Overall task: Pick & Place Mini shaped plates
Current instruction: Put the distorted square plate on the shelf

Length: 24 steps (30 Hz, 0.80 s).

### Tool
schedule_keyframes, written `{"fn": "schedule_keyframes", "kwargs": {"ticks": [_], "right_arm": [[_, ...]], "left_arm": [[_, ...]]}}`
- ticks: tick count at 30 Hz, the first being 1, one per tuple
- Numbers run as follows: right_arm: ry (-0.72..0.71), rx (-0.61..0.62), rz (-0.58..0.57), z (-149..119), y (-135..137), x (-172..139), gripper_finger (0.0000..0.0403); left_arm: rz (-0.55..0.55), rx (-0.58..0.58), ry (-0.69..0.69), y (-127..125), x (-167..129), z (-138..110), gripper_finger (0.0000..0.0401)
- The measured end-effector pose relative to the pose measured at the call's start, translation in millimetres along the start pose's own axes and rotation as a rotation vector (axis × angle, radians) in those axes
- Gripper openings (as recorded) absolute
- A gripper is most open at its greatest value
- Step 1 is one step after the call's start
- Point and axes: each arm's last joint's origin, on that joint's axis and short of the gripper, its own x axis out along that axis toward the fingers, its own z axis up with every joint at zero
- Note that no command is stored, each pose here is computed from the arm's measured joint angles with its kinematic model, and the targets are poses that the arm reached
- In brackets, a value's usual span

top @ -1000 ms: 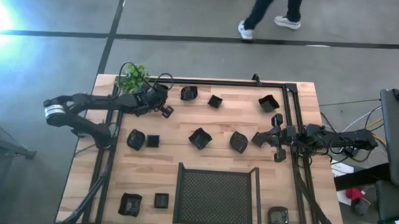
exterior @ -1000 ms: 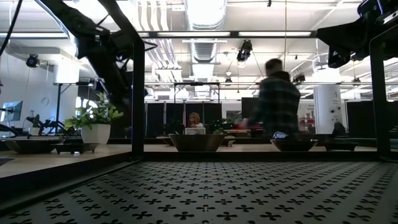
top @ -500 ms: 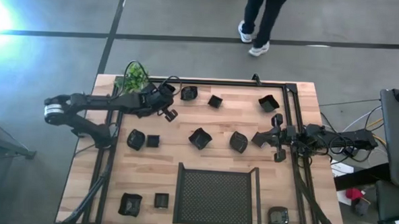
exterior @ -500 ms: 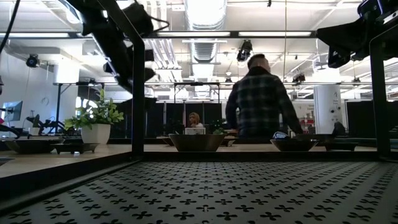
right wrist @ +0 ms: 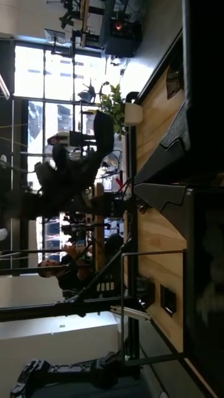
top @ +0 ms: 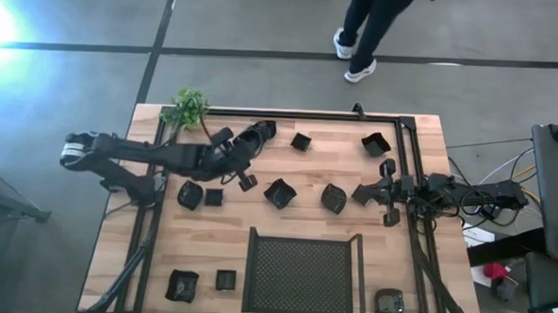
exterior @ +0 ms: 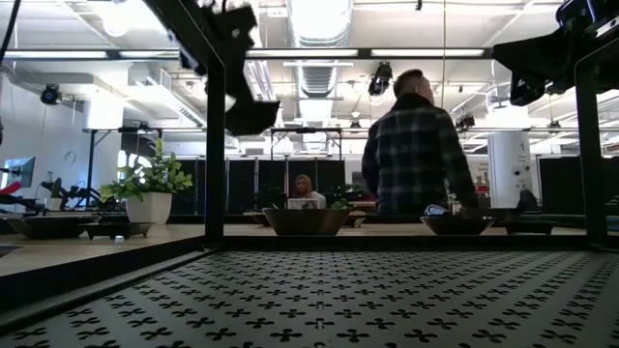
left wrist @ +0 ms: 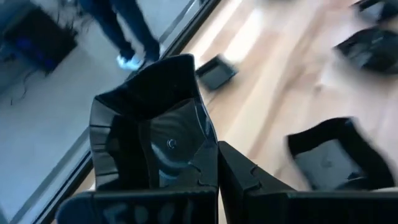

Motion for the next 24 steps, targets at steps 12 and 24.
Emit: {"fn": "schedule_keyframes", "kwargs": {"ticks": [12, 24], "right_arm": [[0.000, -0.003, 0.000, 0.0, 0.0, 0.0, 0.0008], [0.000, -0.003, 0.000, 0.0, 0.0, 0.0, 0.0008]], "left_arm": [[-0.118, 0.114, -0.131, -48.7, -44.5, 19.5, 0.0000], [-0.169, 0.307, -0.090, -108.3, -48.7, 38.7, 0.0000]]}}
